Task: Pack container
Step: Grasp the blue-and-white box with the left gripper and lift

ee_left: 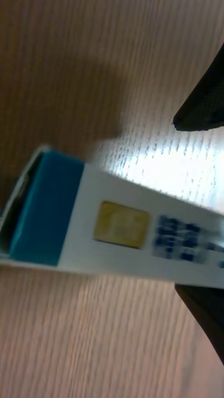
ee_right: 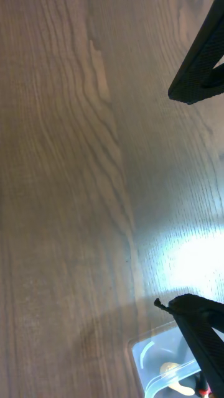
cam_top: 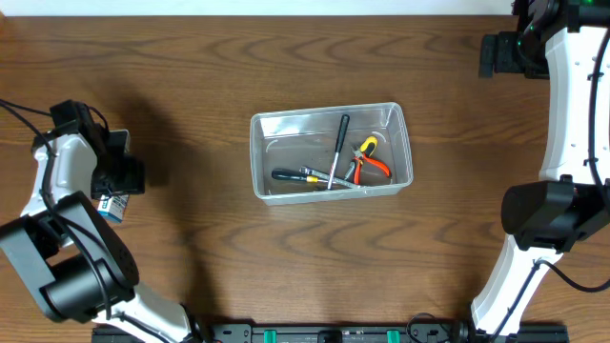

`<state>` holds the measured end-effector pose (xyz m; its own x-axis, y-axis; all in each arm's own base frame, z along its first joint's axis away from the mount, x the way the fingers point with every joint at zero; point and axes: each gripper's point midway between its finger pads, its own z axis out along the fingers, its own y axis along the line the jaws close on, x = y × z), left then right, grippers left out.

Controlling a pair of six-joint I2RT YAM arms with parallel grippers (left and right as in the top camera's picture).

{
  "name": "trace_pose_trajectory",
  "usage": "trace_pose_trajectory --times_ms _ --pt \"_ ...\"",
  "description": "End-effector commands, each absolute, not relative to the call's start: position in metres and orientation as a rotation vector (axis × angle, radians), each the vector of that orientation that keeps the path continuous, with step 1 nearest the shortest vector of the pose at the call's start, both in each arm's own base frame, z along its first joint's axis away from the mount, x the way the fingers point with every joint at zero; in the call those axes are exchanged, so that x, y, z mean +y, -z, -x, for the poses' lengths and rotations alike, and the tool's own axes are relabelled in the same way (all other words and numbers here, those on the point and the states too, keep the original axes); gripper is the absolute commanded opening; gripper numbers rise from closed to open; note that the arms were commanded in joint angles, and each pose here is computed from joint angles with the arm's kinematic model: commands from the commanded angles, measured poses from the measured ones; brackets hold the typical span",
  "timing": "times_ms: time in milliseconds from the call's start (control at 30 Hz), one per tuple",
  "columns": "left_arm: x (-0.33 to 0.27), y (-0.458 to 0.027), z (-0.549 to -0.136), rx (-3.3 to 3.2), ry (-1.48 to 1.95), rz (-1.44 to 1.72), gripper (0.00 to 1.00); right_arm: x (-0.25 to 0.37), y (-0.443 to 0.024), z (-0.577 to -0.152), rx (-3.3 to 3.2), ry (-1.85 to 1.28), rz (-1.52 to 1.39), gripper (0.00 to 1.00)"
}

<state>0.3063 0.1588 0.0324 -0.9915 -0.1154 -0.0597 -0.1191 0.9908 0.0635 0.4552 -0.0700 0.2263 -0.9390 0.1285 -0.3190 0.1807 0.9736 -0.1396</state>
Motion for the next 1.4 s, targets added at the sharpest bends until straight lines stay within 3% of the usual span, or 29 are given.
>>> trace_pose_trajectory --times_ms 0,367,800,1100,1233,1300,1367 --pt "0.159 -0.015 -0.299 3.135 -0.089 0.18 0.66 -0.071 -0.236 -0.455 2.781 0.244 -0.246 0.99" --pt "0.16 -0.001 -0.301 3.156 -0.076 0.15 0.66 -0.071 -0.236 -0.455 2.781 0.244 -0.246 0.98" --pt "0.162 -0.007 -0.306 3.136 -0.09 0.152 0.25 -0.071 -0.236 -0.455 2.781 0.245 -0.246 0.99" --pt "0.171 -0.038 -0.324 3.039 -0.148 0.177 0.24 -0.071 -0.236 -0.455 2.781 0.244 -0.246 0.99" --pt "0.177 -0.062 -0.335 2.967 -0.187 0.19 0.19 -0.071 -0.236 -0.455 2.781 0.244 -0.246 0.99" --pt "0.179 -0.074 -0.34 2.932 -0.206 0.189 0.06 -0.071 -0.236 -0.455 2.781 0.244 -0.246 0.99" --pt "0.181 -0.083 -0.343 2.906 -0.221 0.188 0.06 -0.071 -0.236 -0.455 2.781 0.244 -0.246 0.99"
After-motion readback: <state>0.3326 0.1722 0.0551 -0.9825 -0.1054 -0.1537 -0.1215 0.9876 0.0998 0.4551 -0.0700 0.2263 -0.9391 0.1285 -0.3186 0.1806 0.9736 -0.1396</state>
